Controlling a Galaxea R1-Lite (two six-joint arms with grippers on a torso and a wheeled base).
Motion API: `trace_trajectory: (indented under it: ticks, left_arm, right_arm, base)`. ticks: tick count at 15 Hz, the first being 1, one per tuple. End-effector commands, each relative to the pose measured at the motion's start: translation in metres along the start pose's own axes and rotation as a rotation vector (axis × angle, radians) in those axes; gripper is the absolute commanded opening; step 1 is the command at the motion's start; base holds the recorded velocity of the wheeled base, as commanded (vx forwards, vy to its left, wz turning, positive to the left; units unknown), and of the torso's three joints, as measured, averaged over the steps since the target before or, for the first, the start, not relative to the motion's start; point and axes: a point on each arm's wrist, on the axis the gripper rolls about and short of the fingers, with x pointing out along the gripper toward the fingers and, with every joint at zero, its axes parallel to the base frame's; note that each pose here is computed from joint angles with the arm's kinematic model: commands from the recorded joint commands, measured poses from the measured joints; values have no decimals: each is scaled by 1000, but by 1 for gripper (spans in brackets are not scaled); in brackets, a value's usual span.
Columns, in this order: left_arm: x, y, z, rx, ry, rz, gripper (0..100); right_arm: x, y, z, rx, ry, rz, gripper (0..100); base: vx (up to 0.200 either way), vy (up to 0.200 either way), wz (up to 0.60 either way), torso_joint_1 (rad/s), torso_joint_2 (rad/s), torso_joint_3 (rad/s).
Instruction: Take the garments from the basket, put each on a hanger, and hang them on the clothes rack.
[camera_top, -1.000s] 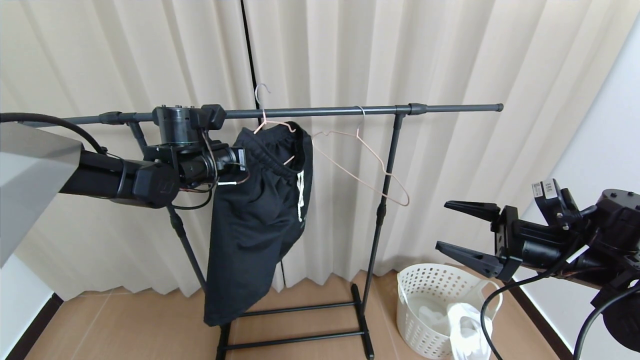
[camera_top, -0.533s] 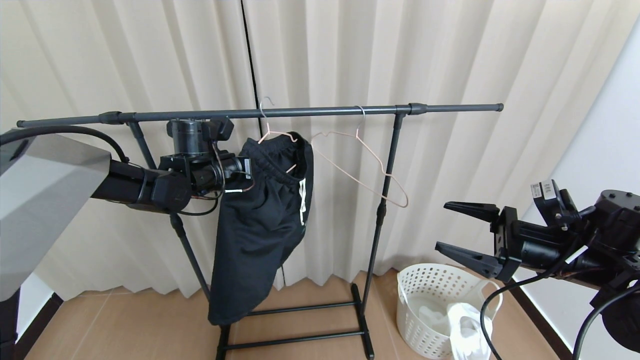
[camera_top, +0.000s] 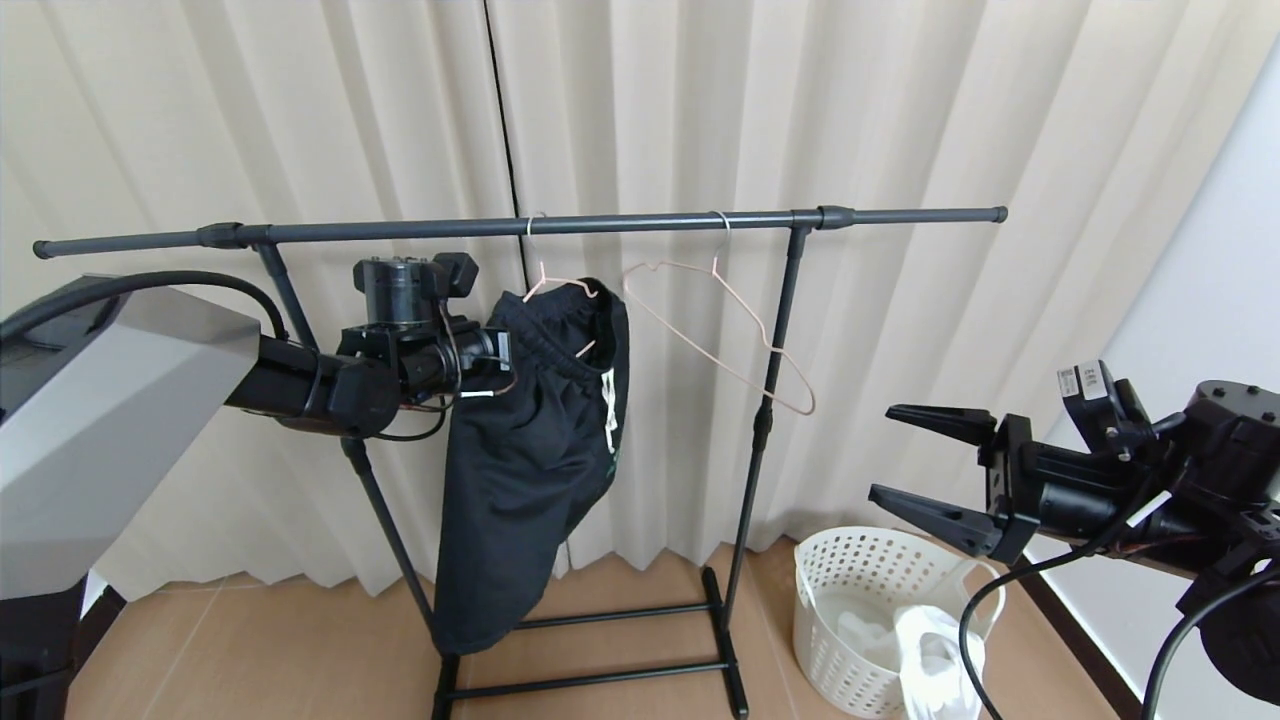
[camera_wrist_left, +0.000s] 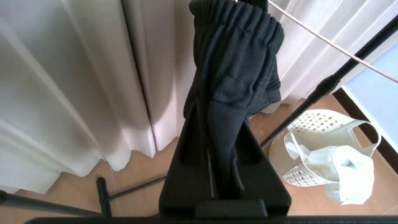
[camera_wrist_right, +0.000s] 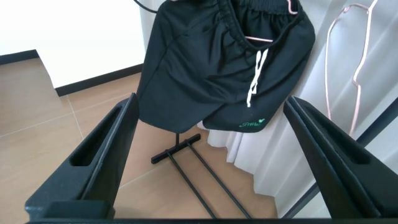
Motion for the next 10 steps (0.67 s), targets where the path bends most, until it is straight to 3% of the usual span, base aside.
trace_trajectory:
  ticks: [1,2,5,9,10]
  left_arm:
    - [2,1,-5,-2,13,1,0]
    - [2,1,-5,0,15,1,100]
    - [-2,1,-7,0,27,3,100]
    - [-36,-3,11,14,9,1,100]
    - [-50,-5,15,42,7,0,100]
  right_arm:
    - [0,0,0,0,1,0,100]
    - [0,0,0,0,1,0,100]
    - [0,0,0,-2,-1,0,100]
    - [-1,-1,1,-6,-3,-5,100]
    - [-1,-1,2,-8,-5,-7,100]
  base:
    - [0,0,0,0,0,0]
    - [0,0,0,0,0,0]
    - [0,0,0,0,0,0]
    - [0,0,0,0,0,0]
    - [0,0,0,0,0,0]
